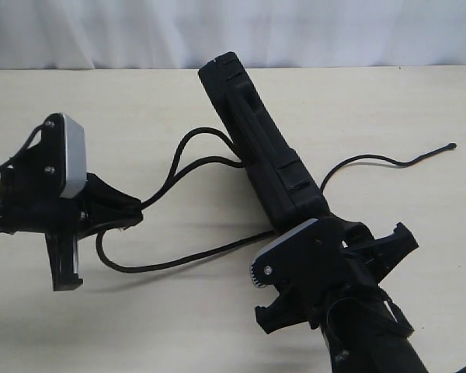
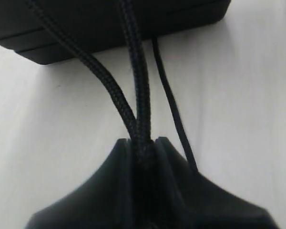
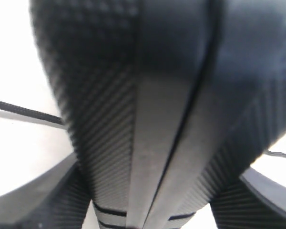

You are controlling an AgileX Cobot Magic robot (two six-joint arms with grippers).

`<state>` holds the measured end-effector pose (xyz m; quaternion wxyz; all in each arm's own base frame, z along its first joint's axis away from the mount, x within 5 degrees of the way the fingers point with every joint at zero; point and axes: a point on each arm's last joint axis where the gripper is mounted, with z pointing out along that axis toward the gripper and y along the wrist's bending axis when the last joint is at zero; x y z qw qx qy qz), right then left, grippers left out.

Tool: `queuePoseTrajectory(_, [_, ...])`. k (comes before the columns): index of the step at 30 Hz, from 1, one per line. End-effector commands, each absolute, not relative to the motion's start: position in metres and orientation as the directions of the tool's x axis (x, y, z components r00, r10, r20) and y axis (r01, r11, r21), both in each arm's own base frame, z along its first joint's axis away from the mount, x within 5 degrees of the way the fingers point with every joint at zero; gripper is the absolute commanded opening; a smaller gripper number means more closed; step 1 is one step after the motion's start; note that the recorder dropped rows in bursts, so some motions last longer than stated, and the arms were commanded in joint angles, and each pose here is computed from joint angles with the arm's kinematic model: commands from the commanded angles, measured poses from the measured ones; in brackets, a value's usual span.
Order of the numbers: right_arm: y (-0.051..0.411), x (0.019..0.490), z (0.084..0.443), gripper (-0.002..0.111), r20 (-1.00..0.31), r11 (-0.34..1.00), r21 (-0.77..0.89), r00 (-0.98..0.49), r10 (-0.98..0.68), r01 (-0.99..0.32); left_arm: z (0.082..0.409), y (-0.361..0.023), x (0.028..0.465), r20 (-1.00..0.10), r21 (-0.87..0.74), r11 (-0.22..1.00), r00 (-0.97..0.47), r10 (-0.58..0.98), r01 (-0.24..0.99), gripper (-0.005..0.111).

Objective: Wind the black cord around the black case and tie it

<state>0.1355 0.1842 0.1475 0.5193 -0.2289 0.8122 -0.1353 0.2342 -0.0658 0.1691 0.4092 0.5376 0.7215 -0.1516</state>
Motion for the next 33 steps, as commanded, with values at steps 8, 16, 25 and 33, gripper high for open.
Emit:
queuePoseTrajectory(8, [0.179,0.137,0.146,0.004,-0.777,0.867,-0.454,-0.383,-0.499,-0.207,0.144,-0.076,0.236,-0.658,0.212,0.344,-0.126,0.742,0.915,0.000])
queuePoseTrajectory(16, [0.179,0.137,0.146,0.004,-0.777,0.867,-0.454,-0.383,-0.499,-0.207,0.143,-0.082,0.244,-0.704,0.202,0.335,-0.102,0.703,0.920,0.000])
queuePoseTrajectory(25, [0.180,0.137,0.146,0.004,-0.779,0.863,-0.457,-0.371,-0.505,-0.216,0.150,-0.086,0.248,-0.772,0.171,0.404,-0.132,0.621,0.899,0.000])
queuePoseTrajectory(33, [0.180,0.137,0.147,0.004,-0.778,0.861,-0.459,-0.368,-0.509,-0.219,0.157,-0.118,0.252,-0.730,0.240,0.333,-0.057,0.681,0.912,0.000])
